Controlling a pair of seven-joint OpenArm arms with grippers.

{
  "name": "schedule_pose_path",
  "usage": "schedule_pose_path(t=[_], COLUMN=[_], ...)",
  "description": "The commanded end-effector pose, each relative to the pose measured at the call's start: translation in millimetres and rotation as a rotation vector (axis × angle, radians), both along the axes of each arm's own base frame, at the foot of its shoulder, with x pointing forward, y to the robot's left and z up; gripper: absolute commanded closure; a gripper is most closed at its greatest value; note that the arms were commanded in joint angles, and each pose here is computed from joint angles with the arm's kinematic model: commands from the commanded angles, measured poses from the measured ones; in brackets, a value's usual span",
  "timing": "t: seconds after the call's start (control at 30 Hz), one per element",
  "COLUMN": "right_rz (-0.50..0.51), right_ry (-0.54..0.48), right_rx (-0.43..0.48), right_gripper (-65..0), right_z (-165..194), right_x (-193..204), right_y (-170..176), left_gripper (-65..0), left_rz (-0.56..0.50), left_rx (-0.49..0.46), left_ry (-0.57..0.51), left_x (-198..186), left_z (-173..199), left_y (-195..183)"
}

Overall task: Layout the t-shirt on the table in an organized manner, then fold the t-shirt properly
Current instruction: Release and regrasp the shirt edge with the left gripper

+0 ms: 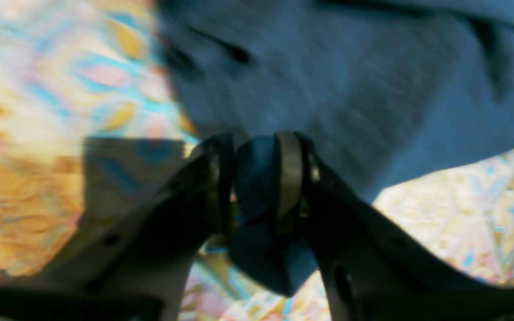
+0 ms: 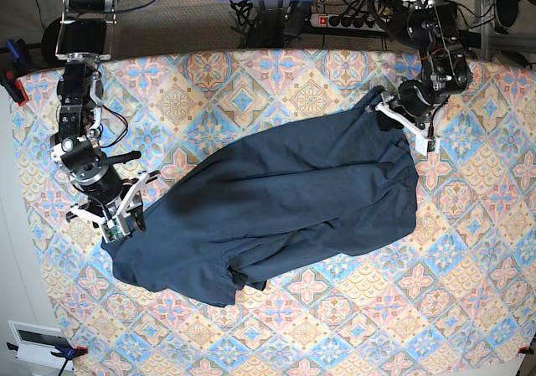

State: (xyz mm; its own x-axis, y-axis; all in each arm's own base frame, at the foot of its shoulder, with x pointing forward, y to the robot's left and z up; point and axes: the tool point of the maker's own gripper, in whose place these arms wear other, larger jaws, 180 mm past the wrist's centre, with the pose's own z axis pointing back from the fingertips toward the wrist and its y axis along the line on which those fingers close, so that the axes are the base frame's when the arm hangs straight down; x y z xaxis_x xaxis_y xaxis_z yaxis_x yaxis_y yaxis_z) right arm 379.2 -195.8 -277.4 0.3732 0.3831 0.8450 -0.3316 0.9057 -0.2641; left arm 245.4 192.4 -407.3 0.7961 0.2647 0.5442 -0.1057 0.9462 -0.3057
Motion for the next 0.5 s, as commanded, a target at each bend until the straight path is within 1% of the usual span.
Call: schedule_pose_path(t=[0.0, 0.13, 0.3, 0.47], right_rz=[0.002, 0.002, 0.002, 0.002], right_ry=[-0.066, -0.066, -0.066, -0.066], right_rx=[-0.002, 0.003, 0.003, 0.003], right_gripper=[-14.6, -14.6, -14.6, -14.6], right_z=[20.9, 20.6, 20.6, 20.6], right_x=[7.4, 7.4, 7.4, 7.4], right_y=[-2.8, -1.5, -1.5, -1.5], left_gripper=[-15.4, -15.4, -15.4, -15.4], left_rz=[0.006, 0.024, 0.02, 0.025], left_rx=[0.013, -0.004, -0.01, -0.018], left_ry=[-0.05, -0.054, -0.087, -0.101], left_x=[12.7, 26.5, 42.0, 48.4], left_z=[11.9, 9.5, 18.2, 21.2], left_y=[5.8, 9.1, 6.7, 2.2])
